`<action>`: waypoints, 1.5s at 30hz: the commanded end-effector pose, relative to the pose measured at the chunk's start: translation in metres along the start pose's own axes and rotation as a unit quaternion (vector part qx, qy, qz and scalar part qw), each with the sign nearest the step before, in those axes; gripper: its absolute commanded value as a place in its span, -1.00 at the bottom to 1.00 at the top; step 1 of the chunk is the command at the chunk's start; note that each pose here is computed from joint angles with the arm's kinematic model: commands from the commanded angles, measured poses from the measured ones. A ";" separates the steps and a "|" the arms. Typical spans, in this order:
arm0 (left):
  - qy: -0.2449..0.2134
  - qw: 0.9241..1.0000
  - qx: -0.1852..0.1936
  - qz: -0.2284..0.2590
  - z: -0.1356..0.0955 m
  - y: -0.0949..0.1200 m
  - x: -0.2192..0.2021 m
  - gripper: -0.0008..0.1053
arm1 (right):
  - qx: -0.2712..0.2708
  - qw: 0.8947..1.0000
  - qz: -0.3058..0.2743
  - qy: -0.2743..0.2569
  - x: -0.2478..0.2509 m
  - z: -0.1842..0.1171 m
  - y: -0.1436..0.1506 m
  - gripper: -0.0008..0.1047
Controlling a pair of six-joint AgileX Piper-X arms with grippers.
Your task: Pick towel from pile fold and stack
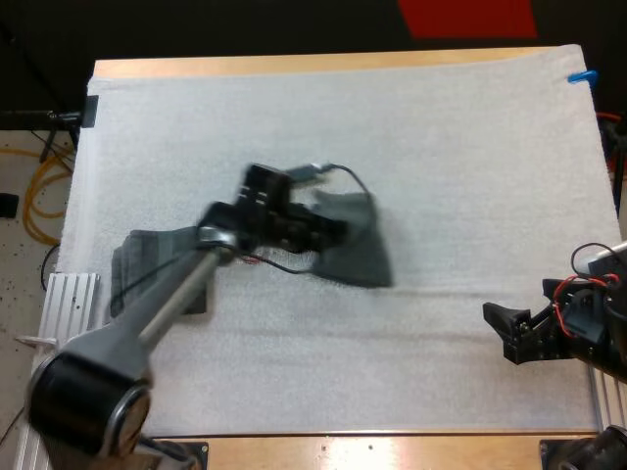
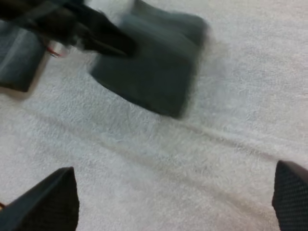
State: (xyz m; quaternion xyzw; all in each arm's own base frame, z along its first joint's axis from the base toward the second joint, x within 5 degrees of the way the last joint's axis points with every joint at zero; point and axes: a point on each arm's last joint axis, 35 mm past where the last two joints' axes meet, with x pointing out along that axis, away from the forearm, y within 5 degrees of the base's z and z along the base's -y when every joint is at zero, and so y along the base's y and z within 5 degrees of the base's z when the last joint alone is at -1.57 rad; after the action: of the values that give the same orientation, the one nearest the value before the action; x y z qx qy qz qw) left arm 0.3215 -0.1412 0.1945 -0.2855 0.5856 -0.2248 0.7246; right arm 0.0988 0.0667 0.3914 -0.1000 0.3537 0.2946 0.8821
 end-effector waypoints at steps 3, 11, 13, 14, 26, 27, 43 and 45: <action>-0.005 1.000 0.005 0.024 0.002 0.013 -0.038 -0.98 | -0.003 1.000 -0.001 -0.010 -0.002 0.002 0.000 0.51; -0.038 0.987 0.024 0.154 -0.008 0.053 -0.123 -0.98 | -0.004 0.999 -0.002 -0.036 -0.003 0.008 0.000 0.51; -0.045 0.982 0.023 0.180 -0.010 0.062 -0.136 -0.98 | -0.005 0.999 -0.002 -0.036 -0.003 0.008 0.000 0.51; -0.050 0.979 0.018 0.196 -0.010 0.068 -0.144 -0.98 | -0.006 0.999 -0.002 -0.036 -0.003 0.008 0.000 0.51; -0.095 0.965 -0.035 0.242 -0.006 0.103 -0.191 -0.98 | -0.006 0.999 -0.002 -0.033 -0.001 0.008 0.000 0.51; -0.096 0.965 -0.037 0.242 -0.006 0.104 -0.192 -0.98 | -0.006 0.999 -0.002 -0.033 -0.001 0.008 0.000 0.51; -0.081 0.945 0.003 0.318 -0.007 0.109 -0.195 -0.55 | -0.006 0.999 -0.002 -0.033 -0.001 0.008 0.000 0.51; -0.081 0.944 0.003 0.319 -0.007 0.109 -0.195 -0.41 | -0.006 0.999 -0.002 -0.033 -0.001 0.008 0.000 0.51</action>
State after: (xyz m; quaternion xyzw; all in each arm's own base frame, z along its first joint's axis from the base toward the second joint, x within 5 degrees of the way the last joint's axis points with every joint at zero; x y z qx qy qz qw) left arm 0.2726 0.0663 0.2556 -0.1081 0.5889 0.0352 0.8002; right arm 0.1021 0.0688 0.3958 -0.0939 0.3294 0.2970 0.8913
